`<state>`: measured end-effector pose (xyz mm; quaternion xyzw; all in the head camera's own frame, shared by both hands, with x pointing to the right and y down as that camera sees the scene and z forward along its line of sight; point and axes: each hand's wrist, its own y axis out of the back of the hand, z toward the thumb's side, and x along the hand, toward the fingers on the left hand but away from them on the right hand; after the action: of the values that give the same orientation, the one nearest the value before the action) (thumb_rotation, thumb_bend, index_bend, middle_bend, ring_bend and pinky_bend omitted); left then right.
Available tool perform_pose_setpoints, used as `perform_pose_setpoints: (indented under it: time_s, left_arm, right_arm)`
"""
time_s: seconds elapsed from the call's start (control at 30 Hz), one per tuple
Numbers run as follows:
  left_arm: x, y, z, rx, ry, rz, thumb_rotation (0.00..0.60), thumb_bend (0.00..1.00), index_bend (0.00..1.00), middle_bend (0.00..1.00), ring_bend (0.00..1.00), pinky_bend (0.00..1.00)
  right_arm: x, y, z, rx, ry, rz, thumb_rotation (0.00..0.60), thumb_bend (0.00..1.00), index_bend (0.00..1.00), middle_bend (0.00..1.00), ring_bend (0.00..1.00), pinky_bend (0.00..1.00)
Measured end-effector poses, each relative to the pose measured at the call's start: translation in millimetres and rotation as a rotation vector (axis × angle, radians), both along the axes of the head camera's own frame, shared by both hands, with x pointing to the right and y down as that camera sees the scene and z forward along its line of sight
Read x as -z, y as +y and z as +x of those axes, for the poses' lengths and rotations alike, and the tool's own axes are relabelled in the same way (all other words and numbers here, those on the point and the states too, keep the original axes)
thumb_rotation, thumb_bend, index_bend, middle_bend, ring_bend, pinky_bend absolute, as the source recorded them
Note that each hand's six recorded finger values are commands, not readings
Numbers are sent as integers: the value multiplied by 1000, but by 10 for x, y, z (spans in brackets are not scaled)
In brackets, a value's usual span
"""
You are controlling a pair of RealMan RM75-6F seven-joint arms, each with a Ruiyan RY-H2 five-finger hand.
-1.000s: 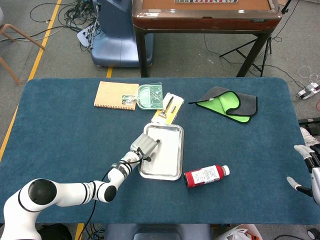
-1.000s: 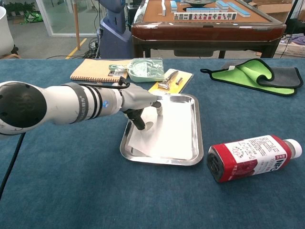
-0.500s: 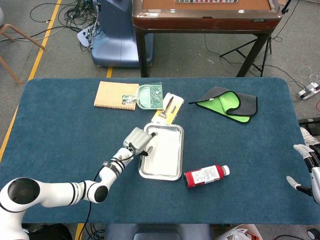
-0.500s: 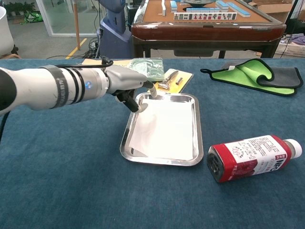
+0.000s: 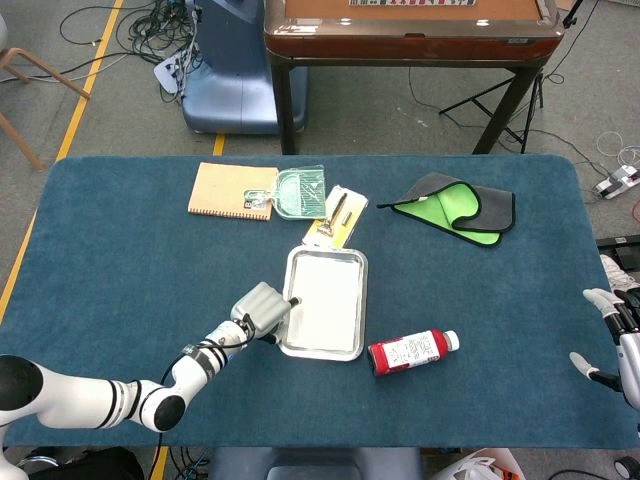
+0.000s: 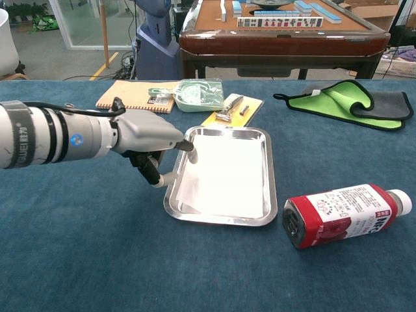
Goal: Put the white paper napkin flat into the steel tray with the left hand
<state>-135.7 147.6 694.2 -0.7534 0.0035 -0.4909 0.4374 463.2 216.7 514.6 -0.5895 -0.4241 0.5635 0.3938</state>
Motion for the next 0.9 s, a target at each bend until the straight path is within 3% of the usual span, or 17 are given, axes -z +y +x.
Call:
perform_pose_setpoints:
  time_s: [0.37,0.9]
  left_arm:
    - [84,248,-70,-92,-19,-45,353,465,215,987,919,992]
    - [34,369,-73,-125,-40,-64,355,466,215,987,919,992]
  right_arm:
    - [-13,9,10,-3,-2,-1,600,50,203,208,129,143]
    - [2,19,22,-6,0,2,600,50,203,208,129,143]
